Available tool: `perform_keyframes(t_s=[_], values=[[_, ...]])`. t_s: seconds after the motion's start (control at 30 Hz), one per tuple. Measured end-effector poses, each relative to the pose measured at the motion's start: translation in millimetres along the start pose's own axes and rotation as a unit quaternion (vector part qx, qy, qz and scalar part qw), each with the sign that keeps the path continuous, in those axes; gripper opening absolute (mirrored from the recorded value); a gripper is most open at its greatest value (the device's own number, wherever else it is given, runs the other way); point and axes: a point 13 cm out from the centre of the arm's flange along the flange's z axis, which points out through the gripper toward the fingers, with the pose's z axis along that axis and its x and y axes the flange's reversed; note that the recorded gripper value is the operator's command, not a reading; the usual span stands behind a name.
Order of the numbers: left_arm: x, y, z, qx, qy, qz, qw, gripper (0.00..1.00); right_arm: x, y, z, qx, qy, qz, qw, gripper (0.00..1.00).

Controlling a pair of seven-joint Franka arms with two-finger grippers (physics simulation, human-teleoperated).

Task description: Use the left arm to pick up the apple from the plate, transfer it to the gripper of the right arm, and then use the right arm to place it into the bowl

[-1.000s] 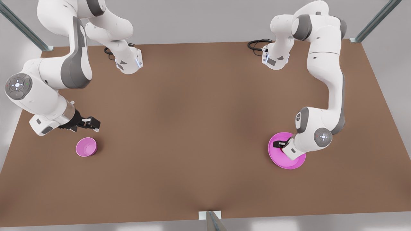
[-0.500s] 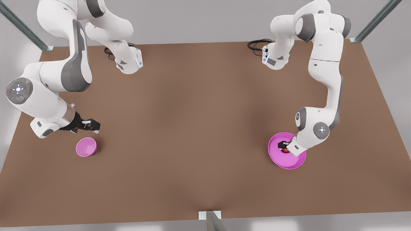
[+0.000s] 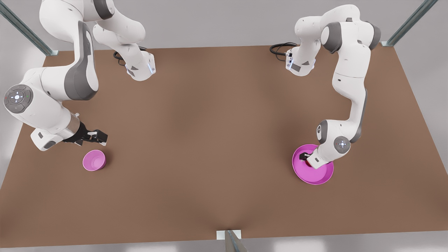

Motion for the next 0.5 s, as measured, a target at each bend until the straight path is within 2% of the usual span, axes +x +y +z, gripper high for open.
perform_keyframes(t_s=[0.1, 0.27, 0.5], values=[[-0.7, 0.7, -0.7, -0.001, -0.004, 0.004, 1.0, 0.9, 0.1, 0.6, 0.0, 0.0, 0.0, -0.001, 1.0, 1.0], [-1.7, 4.6, -0.7, -0.003, -0.007, 0.007, 1.0, 0.81, 0.3, 12.6, -4.8, -0.002, -0.003, -0.01, 1.0, 1.0], [-1.4, 4.6, 4.2, -0.004, -0.007, 0.011, 1.0, 0.76, 1.0, 22.8, -3.9, -0.006, 0.003, -0.016, 1.0, 1.0]])
